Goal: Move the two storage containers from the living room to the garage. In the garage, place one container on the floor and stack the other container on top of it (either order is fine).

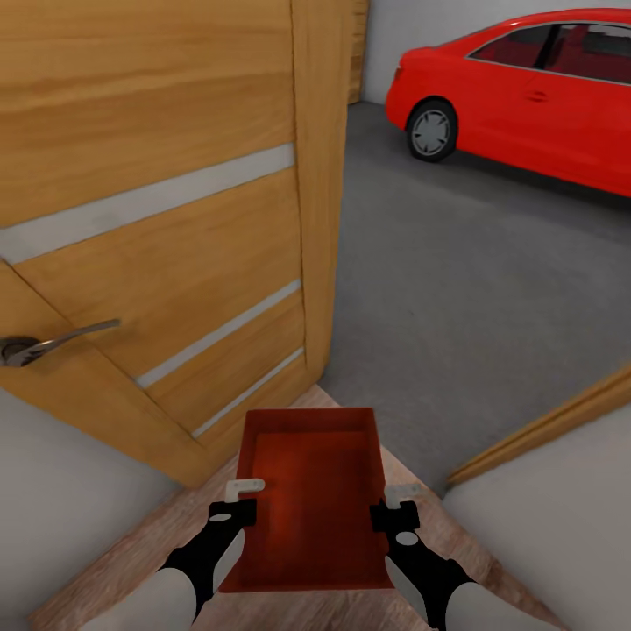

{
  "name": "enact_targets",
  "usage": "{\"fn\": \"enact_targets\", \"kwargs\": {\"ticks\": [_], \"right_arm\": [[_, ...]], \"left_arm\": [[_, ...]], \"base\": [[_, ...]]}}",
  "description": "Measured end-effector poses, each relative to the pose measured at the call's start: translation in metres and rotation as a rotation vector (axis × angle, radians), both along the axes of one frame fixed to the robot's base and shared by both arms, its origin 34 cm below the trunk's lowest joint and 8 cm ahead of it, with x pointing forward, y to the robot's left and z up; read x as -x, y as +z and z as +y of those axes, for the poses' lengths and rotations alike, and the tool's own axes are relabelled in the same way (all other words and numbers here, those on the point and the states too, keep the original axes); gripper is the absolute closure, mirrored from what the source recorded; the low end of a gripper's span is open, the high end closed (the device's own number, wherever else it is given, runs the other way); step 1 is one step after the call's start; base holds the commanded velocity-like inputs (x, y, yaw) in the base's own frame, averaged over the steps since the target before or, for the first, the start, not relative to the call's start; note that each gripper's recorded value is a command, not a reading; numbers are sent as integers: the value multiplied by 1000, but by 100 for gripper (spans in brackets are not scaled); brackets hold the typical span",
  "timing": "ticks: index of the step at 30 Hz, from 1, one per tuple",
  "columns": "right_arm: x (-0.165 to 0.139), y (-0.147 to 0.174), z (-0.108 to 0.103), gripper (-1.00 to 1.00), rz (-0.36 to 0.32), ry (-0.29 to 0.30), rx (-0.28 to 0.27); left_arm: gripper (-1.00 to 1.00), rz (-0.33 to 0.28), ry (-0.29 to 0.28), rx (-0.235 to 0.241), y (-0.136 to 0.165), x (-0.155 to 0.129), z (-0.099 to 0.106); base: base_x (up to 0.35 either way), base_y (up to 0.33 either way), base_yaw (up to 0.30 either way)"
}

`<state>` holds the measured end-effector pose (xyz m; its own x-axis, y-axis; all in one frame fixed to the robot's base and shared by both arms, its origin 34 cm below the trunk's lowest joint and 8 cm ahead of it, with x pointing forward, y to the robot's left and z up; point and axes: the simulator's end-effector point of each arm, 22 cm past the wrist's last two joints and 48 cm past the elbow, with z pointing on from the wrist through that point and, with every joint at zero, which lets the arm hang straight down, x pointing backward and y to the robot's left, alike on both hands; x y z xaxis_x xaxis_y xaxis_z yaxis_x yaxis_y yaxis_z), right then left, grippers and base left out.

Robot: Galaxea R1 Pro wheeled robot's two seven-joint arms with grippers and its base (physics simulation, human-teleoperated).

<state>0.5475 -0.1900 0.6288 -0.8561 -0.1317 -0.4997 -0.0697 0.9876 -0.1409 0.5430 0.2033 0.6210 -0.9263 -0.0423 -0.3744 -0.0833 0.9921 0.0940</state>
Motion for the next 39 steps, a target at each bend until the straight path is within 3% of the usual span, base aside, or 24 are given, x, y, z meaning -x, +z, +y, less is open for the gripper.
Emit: {"fn": "enact_targets", "kwargs": {"ticks": [29,39], "right_arm": [[-1,0,0,100,-1,1,1],[0,0,0,100,-1,1,1]], "left_arm": [[100,-2,1,1,0,0,0],[100,-2,-1,0,0,0,0]], "base": [[3,3,-225],[158,210,-54]]}}
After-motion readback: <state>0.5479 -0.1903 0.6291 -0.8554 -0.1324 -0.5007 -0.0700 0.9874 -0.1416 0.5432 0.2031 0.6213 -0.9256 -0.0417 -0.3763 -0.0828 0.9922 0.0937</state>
